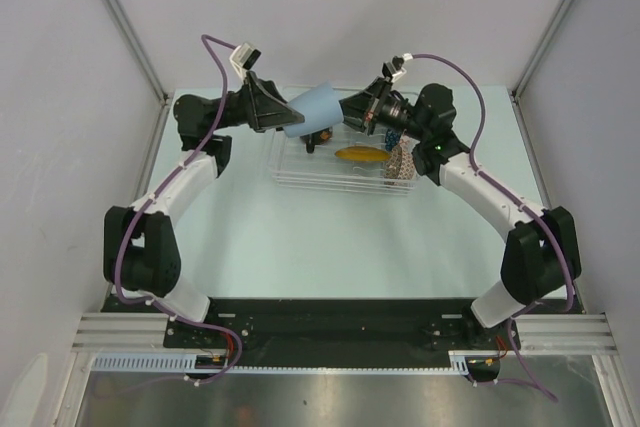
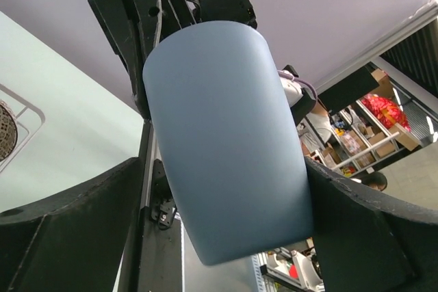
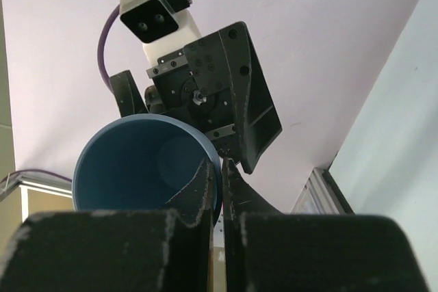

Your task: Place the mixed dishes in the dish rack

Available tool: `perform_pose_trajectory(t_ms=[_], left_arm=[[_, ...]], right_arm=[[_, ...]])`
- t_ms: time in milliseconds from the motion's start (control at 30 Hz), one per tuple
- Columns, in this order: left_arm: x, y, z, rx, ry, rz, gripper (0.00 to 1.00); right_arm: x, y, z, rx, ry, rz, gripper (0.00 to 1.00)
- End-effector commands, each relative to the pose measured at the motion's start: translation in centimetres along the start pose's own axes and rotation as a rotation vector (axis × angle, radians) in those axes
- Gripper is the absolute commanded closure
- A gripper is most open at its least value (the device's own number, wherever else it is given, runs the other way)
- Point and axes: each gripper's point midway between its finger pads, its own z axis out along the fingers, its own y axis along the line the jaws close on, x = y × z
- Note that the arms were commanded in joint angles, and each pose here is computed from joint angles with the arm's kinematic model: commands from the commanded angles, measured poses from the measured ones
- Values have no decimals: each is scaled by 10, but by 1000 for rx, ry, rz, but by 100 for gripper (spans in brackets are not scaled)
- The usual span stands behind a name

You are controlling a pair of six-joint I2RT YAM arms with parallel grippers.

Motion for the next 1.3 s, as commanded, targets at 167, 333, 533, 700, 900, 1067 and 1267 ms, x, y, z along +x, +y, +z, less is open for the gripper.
perform_pose_trajectory(t_ms=[167,333,533,700,900,1067,1267], left_arm=[[-5,-13,7,-7,-14,106,12],[-5,-6,7,-44,-6,78,43],[-11,1,6,-150,-1,172,100],[-18,4,-3,-188,-8,161,100],[-43,34,-41,-402,-20,320,100],[-47,89,-69,-712,33,384,100],[-27,154,-104,-1099,302,452,100]], right_arm=[[6,18,10,-93,13,-35,100],[5,17,11,-96,9,-47,100],[1,11,11,-79,0,-54,93],[-14,-5,-3,0,-17,-77,61],[-43,-46,-57,257,-73,-122,0],[-52,-55,-104,424,-134,-192,0],[-50,-37,-130,480,-179,-308,0]])
